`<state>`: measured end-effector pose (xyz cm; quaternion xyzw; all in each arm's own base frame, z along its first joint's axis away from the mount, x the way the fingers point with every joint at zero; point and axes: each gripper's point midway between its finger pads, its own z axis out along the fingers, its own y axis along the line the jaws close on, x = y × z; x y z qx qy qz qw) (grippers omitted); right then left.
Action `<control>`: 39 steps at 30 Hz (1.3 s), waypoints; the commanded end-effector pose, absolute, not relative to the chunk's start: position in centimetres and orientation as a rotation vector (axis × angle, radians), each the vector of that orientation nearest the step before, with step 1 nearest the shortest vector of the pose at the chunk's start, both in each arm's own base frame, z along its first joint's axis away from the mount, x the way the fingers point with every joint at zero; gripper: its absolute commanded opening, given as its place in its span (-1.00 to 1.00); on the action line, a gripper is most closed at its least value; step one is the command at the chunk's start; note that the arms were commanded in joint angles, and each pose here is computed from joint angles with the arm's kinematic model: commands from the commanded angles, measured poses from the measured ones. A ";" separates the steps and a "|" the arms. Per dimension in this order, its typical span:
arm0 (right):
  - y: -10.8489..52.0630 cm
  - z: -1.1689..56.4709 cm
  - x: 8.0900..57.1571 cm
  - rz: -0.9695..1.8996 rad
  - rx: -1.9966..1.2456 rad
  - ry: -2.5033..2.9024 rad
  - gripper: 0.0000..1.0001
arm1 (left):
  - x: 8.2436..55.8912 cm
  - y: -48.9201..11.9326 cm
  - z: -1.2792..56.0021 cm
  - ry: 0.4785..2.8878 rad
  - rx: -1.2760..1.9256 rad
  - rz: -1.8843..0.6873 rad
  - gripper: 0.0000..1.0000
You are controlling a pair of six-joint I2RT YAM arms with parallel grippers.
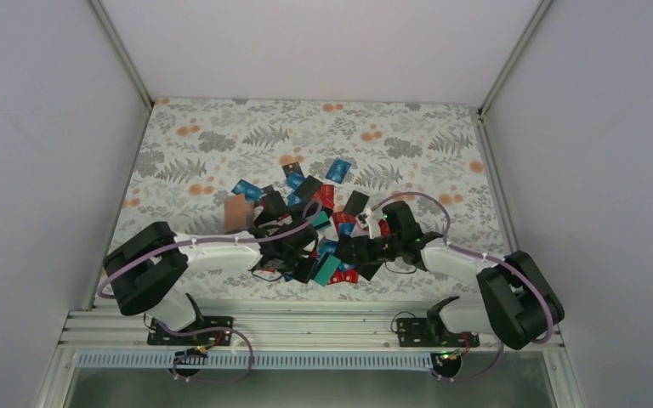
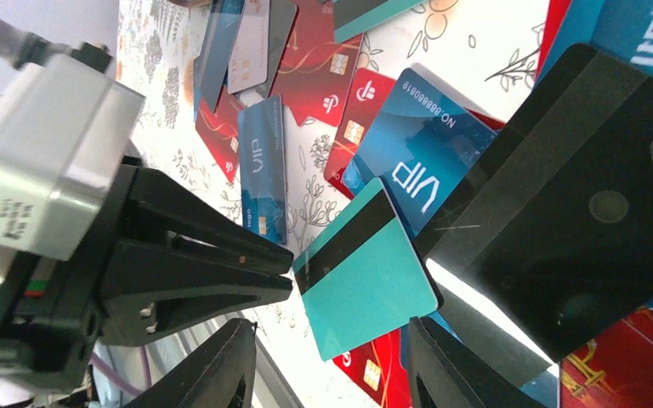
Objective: Put the credit cards into the card holder
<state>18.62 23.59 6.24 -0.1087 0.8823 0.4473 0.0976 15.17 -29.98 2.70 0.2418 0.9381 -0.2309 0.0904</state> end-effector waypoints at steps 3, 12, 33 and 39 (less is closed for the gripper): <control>23.7 5.8 18.1 1.404 -0.386 2.593 -0.07 | 14.8 -29.9 2.1 2.792 0.687 -0.696 -0.77; 23.3 3.9 18.5 1.355 -0.361 2.641 -0.08 | 14.7 -29.6 0.8 2.817 0.689 -0.644 -0.81; 24.2 2.5 17.0 1.526 -0.402 2.685 -0.12 | 14.0 -28.6 -0.9 2.821 0.691 -0.635 -0.86; 24.6 3.4 17.0 1.591 -0.416 2.651 -0.15 | 14.1 -28.8 -0.6 2.796 0.695 -0.667 -0.86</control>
